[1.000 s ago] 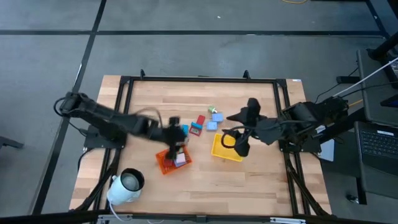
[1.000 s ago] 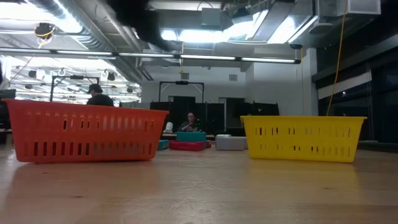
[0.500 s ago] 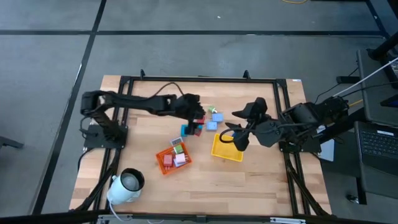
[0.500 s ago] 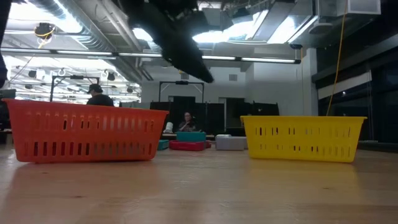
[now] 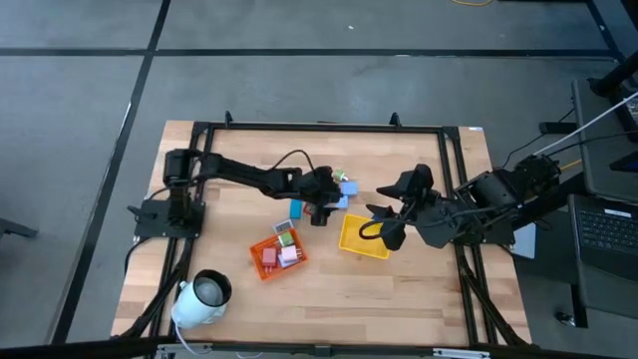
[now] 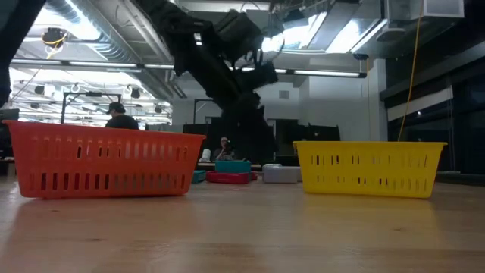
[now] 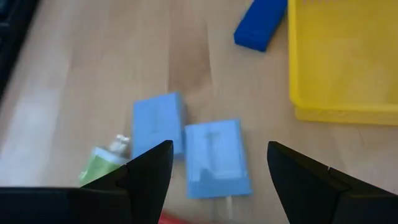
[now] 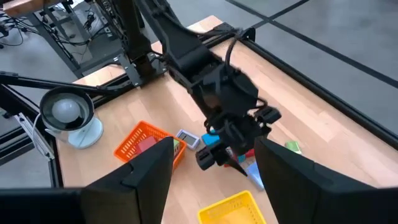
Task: Pick & Place Office items
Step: Put the bottom light violet charger adapter into the orange bin
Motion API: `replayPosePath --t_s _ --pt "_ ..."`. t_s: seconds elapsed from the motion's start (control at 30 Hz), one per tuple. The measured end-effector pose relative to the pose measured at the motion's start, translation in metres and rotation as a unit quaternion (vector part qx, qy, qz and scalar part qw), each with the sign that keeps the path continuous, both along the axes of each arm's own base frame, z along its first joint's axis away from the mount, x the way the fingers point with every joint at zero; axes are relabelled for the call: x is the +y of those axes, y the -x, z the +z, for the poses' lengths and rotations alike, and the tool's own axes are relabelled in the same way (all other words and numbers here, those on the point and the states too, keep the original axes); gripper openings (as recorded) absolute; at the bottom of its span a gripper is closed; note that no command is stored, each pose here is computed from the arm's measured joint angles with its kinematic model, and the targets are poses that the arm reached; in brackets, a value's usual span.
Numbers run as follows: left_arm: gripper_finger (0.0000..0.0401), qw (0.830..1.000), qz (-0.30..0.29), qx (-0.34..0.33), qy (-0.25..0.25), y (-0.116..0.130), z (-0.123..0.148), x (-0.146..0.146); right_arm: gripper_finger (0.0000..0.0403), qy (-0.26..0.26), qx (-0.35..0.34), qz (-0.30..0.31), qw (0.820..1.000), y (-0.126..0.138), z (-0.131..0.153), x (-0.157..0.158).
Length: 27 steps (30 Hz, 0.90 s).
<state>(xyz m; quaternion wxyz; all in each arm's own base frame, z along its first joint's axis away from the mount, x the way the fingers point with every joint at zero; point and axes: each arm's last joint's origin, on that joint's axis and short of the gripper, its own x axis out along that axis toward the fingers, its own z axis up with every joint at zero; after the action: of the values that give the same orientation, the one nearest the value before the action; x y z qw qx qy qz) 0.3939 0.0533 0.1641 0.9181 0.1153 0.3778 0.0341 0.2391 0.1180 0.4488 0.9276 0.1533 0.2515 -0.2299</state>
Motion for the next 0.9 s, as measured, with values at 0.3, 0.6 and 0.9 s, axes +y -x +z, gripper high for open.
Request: replayPosePath --t_s 0.3,0.6,0.9 --pt "0.0256 1.000 0.009 0.023 0.016 -0.004 -0.025 0.001 0.0230 0.001 -0.006 -0.001 1.000 0.005 0.004 -0.003" --pt "0.0255 0.999 0.029 0.018 0.025 -0.007 -0.034 0.009 0.0230 0.001 -0.013 -0.003 1.000 0.011 0.008 -0.007" --pt "0.0256 0.998 0.049 0.012 0.022 -0.004 -0.034 0.028 0.0230 -0.001 -0.014 -0.004 1.000 0.011 0.008 -0.007"
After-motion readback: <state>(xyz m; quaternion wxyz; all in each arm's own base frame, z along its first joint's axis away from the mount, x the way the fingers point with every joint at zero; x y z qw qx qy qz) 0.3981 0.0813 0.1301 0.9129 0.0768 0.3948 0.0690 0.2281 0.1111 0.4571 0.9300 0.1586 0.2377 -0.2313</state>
